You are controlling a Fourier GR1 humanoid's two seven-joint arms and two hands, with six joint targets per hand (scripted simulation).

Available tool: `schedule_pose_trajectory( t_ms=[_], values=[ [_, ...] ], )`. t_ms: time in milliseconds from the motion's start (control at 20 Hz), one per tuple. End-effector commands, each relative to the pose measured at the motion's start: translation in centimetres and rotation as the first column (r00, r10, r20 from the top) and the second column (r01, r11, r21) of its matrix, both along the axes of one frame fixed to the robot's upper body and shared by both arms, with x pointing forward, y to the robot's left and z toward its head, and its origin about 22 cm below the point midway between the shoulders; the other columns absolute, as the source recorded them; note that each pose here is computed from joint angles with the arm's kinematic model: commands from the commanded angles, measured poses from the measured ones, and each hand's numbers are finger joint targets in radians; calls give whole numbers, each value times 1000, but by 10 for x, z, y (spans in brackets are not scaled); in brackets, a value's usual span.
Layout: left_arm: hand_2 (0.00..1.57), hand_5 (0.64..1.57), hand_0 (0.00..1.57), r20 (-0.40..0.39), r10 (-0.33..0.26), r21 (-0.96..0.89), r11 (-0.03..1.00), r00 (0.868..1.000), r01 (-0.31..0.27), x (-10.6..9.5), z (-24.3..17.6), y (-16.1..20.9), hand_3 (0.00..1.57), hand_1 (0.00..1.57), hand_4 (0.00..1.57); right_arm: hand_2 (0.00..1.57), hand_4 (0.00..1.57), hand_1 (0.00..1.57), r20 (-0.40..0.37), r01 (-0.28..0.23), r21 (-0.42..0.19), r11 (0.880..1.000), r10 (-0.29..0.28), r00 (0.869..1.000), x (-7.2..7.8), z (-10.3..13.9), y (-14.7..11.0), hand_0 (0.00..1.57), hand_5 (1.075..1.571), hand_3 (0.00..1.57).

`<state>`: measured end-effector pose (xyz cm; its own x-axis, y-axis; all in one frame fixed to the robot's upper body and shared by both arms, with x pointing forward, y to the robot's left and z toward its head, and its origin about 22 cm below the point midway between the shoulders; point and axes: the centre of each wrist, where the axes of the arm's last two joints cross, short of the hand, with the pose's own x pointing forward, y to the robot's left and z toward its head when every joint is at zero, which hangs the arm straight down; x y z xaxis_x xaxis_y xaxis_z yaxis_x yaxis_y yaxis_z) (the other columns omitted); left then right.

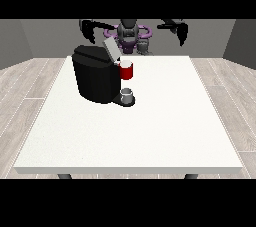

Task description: Insert the coffee pod into the coffee machine and close the lid

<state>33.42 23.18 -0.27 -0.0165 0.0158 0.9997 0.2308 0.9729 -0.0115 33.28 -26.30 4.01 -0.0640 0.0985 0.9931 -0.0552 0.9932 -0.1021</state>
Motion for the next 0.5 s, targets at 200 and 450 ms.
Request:
schedule_pose_trajectory(
  t_ms=[200,450],
  values=[
    [0,1571,0,48,93,14,996,995,-93,-24,0,18,0,0,0,0,0,0,26,-68,14,998,68,997,15,3,40,0,1571,0],
    [0,1571,0,8,49,19,999,999,-49,-43,1,23,0,0,0,0,0,0,-15,-50,-43,998,49,999,26,5,21,0,1571,0]
  ],
)
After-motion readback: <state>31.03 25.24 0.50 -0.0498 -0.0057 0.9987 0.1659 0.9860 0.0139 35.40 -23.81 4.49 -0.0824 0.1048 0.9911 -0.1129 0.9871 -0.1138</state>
